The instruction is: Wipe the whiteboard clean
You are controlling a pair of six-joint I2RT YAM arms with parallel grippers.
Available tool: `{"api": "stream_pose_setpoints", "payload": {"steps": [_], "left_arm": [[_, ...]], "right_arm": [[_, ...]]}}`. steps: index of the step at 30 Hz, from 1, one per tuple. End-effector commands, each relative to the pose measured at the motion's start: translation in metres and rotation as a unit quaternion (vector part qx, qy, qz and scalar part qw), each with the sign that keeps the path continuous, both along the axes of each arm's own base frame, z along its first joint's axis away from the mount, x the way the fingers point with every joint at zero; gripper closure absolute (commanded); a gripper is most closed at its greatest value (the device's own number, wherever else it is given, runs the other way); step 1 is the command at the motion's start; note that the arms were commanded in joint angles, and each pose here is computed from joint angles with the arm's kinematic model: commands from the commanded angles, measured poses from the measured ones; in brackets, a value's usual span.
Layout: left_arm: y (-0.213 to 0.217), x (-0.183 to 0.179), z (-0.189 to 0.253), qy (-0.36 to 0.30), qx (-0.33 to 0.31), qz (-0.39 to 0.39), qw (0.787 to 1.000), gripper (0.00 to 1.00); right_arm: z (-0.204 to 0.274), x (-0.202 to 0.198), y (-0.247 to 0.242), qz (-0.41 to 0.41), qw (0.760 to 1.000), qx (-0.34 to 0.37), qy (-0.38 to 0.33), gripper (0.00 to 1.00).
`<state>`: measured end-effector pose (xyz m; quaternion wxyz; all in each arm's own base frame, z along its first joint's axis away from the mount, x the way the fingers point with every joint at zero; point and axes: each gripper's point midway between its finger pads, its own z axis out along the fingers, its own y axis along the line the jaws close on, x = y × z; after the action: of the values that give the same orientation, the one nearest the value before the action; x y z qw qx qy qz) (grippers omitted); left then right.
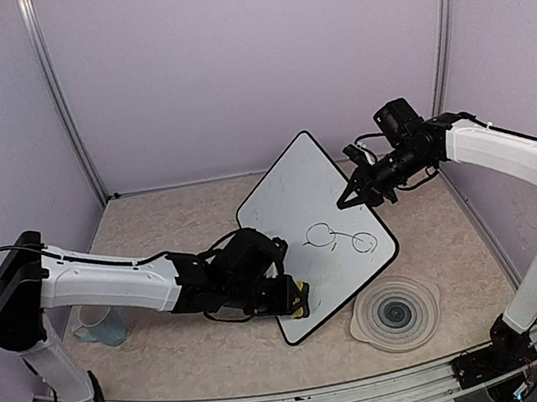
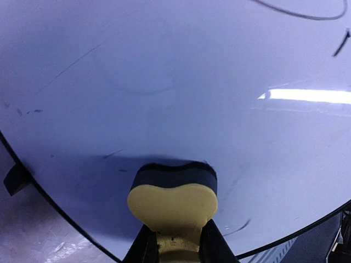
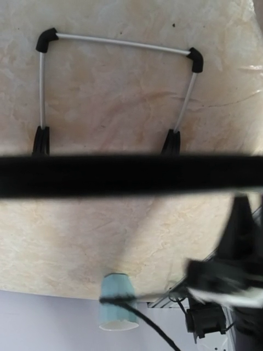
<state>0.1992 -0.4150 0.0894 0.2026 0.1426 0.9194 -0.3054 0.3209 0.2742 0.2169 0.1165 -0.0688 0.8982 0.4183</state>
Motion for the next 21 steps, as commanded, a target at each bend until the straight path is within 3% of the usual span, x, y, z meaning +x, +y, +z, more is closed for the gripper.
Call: {"api": "stream_pose_setpoints", "payload": {"steps": [1, 6, 13, 17, 21], "left_arm": [[-0.062, -0.011, 0.051, -0.064, -0.043, -0.085, 0.993, 1.0], [-0.064, -0.008, 0.034, -0.056, -0.023, -0.077, 0.995, 1.0], [0.01, -0.001, -0.038, -0.002, 0.047, 0.004, 0.999, 1.0], [0.028, -0.014, -0.061, 0.012, 0.071, -0.003, 0.997, 1.0], [0.01, -0.03, -0.049, -0.02, 0.062, -0.046, 0.997, 1.0]], "right_arm": [[-0.003, 0.011, 0.008, 0.003, 1.0, 0.019, -0.013, 1.0], [-0.004, 0.012, 0.008, 0.0, 1.0, 0.017, -0.012, 1.0], [-0.003, 0.014, 0.008, -0.001, 1.0, 0.016, -0.011, 1.0], [-0.003, 0.015, 0.009, -0.001, 1.0, 0.015, -0.01, 1.0], [-0.004, 0.014, 0.008, -0.001, 1.0, 0.015, -0.008, 1.0]]}}
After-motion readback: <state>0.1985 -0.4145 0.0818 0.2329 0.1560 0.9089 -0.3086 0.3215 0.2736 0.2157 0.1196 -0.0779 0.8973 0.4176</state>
